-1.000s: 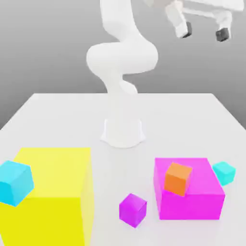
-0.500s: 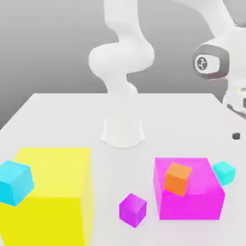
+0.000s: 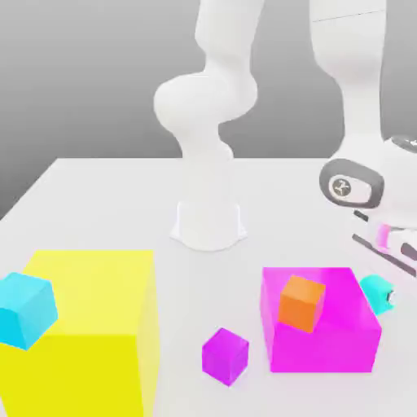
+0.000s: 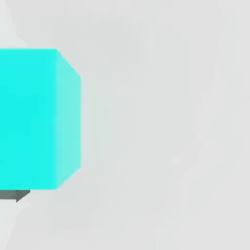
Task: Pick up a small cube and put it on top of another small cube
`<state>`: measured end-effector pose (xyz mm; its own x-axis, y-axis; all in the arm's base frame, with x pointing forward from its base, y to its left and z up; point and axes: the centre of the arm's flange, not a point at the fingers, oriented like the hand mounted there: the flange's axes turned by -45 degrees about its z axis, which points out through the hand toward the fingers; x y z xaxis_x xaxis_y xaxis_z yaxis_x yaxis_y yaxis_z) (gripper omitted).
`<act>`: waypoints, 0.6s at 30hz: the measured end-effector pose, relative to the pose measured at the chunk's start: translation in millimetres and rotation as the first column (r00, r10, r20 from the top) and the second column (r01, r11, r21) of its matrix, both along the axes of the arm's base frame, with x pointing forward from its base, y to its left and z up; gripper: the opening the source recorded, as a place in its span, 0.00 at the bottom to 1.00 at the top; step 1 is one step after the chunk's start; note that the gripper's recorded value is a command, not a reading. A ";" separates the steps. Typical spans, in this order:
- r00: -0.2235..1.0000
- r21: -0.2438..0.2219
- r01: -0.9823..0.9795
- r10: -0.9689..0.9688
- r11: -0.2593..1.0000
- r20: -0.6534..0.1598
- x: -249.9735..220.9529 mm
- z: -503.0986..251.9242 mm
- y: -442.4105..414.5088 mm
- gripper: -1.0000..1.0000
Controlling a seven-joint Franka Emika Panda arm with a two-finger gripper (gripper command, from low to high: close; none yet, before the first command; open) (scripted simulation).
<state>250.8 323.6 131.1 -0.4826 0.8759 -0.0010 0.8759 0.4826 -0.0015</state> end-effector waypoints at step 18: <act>0.711 -0.001 0.703 -0.703 0.711 0.001 249.9 175.3 -201.8 0.00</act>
